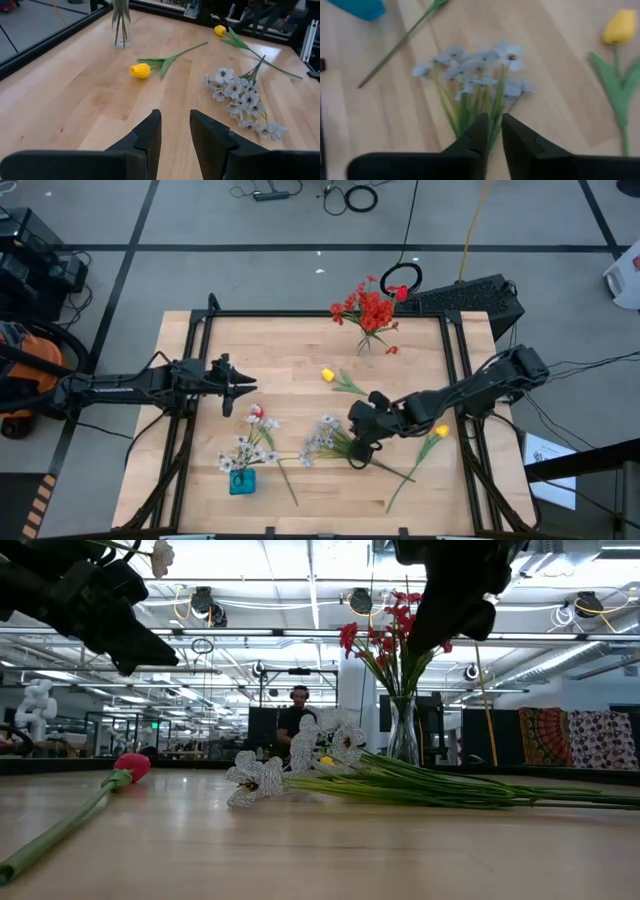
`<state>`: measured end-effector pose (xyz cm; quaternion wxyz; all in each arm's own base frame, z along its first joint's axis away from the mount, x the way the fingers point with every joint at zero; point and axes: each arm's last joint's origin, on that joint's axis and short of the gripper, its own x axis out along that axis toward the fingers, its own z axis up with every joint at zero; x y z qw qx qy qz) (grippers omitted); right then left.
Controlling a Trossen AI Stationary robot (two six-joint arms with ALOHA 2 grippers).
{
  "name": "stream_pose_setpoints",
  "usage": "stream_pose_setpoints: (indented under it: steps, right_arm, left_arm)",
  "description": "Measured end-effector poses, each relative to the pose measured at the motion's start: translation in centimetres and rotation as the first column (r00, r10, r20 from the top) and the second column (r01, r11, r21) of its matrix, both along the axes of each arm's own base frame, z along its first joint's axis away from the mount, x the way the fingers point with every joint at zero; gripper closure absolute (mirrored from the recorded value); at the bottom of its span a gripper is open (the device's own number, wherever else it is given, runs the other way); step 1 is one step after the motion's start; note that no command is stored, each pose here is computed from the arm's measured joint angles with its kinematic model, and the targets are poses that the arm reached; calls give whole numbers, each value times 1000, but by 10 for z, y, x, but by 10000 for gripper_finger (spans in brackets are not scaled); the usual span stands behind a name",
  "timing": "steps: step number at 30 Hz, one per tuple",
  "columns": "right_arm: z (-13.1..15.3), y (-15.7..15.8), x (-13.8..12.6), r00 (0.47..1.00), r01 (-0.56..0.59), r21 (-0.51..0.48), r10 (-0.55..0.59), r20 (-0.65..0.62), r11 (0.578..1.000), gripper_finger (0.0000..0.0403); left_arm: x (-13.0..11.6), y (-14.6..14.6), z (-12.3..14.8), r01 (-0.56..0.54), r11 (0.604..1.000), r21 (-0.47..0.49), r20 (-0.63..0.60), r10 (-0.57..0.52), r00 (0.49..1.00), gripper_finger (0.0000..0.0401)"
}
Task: Sort flowers into vase by color
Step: Put the white flower into the blue flower vase
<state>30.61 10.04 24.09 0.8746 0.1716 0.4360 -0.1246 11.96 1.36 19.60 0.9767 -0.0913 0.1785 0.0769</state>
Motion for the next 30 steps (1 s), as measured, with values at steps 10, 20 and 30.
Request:
stream_pose_setpoints:
  steps: [10, 20, 30]
  right_arm:
    - [-26, 3, 14, 991, -65, -31, 61, -119, 997, 231]
    - [-78, 14, 30, 954, -116, 79, 134, -268, 990, 158]
    - [-121, 17, 36, 915, -108, 63, 124, -385, 992, 152]
  left_arm:
    - [0, 0, -1, -2, 1000, -6, -6, 2, 1000, 292]
    - [0, 0, -1, -2, 1000, -7, -8, 2, 1000, 292]
    - [0, 0, -2, -3, 1000, -10, -19, 3, 1000, 292]
